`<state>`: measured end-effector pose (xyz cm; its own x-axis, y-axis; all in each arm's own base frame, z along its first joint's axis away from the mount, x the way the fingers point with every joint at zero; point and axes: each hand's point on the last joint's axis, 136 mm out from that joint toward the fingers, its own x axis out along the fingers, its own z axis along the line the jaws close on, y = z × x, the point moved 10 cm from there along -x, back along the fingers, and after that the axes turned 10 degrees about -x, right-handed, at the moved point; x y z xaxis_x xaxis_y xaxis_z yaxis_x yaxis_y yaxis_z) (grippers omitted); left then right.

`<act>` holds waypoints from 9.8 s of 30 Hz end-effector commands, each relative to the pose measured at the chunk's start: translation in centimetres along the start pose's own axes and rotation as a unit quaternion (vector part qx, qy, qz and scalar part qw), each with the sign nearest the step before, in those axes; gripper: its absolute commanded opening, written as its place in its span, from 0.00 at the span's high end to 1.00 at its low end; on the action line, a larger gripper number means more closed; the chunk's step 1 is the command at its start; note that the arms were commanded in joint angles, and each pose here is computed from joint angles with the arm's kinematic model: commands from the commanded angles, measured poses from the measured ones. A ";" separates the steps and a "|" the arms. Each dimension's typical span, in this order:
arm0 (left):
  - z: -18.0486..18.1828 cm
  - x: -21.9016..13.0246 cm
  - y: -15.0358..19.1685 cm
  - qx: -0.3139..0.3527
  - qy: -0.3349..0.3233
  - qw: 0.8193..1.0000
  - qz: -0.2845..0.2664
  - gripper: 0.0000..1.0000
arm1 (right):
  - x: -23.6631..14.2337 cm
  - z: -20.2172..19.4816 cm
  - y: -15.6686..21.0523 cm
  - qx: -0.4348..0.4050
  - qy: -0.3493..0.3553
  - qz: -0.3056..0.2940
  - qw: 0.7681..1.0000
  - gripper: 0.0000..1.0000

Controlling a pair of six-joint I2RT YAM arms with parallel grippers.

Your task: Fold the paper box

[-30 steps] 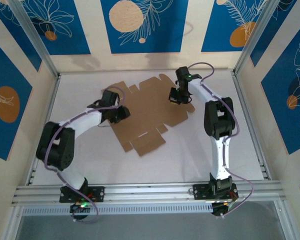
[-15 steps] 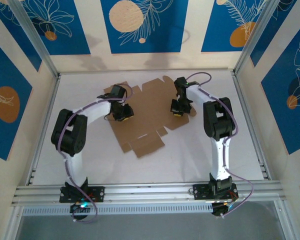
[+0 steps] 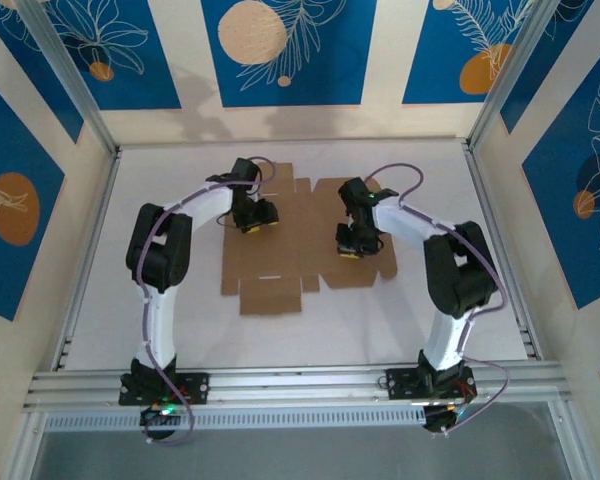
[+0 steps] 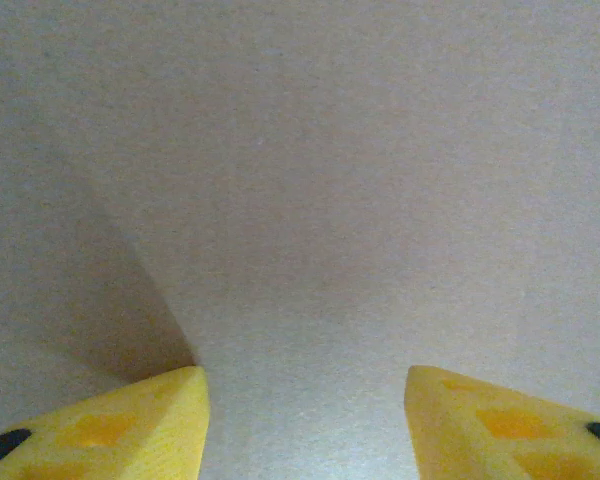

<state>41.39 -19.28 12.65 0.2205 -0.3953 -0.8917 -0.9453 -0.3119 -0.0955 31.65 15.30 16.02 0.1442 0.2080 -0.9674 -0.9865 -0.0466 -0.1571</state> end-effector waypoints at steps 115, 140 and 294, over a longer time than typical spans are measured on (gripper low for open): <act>8.6 -5.5 -2.6 -0.061 0.107 0.992 -0.027 0.34 | 1.1 -7.1 -4.7 0.092 0.066 0.014 0.993 1.00; 1.7 0.5 0.8 0.026 0.158 0.983 0.085 0.15 | 4.5 -6.2 -4.1 0.078 0.045 0.062 0.994 1.00; -14.0 -6.3 10.4 0.749 -0.270 0.397 -0.456 1.00 | -9.5 -5.5 -11.1 0.187 -0.470 -0.066 0.860 0.55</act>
<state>34.44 -32.07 21.86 0.9325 -0.3238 -0.1600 0.2810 0.9288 -0.2418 41.88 8.41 23.45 0.2931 0.8480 -0.4415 -0.9358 0.3491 0.0493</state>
